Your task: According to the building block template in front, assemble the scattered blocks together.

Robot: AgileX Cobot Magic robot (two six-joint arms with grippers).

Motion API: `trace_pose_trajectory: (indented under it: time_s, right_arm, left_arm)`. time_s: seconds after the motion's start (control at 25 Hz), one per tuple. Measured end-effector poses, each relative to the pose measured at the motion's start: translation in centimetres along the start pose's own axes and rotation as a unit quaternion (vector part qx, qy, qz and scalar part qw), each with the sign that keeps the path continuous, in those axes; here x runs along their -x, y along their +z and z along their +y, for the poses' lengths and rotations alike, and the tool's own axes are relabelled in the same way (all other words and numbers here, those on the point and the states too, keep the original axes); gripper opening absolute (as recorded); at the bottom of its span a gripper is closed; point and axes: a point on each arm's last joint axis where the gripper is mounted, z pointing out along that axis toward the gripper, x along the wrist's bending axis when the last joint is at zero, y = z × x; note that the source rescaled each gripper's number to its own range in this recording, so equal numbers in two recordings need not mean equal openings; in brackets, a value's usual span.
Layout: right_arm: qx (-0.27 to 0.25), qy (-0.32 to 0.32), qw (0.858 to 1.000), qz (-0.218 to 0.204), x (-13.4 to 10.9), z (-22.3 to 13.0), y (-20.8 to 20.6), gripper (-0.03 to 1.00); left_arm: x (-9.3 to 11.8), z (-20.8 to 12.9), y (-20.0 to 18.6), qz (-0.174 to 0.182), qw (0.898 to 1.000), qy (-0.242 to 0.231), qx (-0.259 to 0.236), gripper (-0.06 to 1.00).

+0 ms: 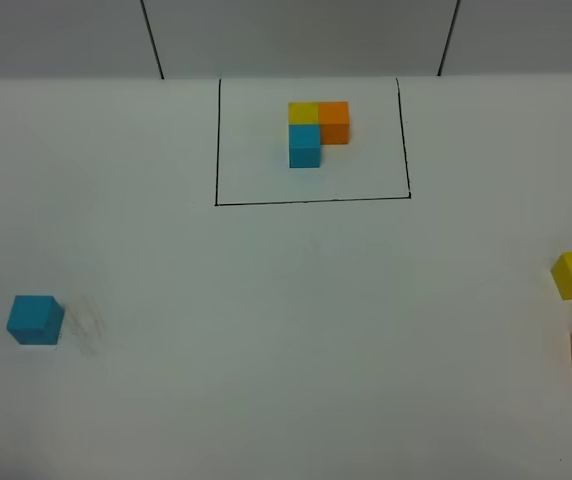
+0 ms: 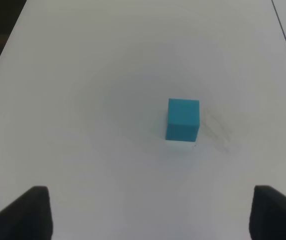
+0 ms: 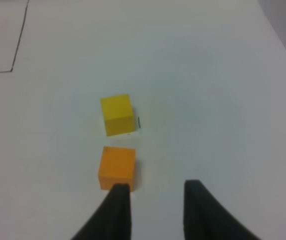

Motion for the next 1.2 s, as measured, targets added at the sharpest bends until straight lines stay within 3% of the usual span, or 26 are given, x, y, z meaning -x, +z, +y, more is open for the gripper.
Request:
trace_pose_trajectory:
  time_s: [1.08, 1.2]
  right_arm:
    - [0.0, 0.0, 1.0, 0.0, 0.0, 0.0, 0.0, 0.01]
    - [0.0, 0.0, 1.0, 0.0, 0.0, 0.0, 0.0, 0.01]
  left_arm:
    - [-0.07, 0.01, 0.0, 0.004, 1.0, 0.001, 0.0, 0.68]
    - [-0.08, 0.29, 0.23, 0.006, 1.0, -0.025, -0.012, 0.68]
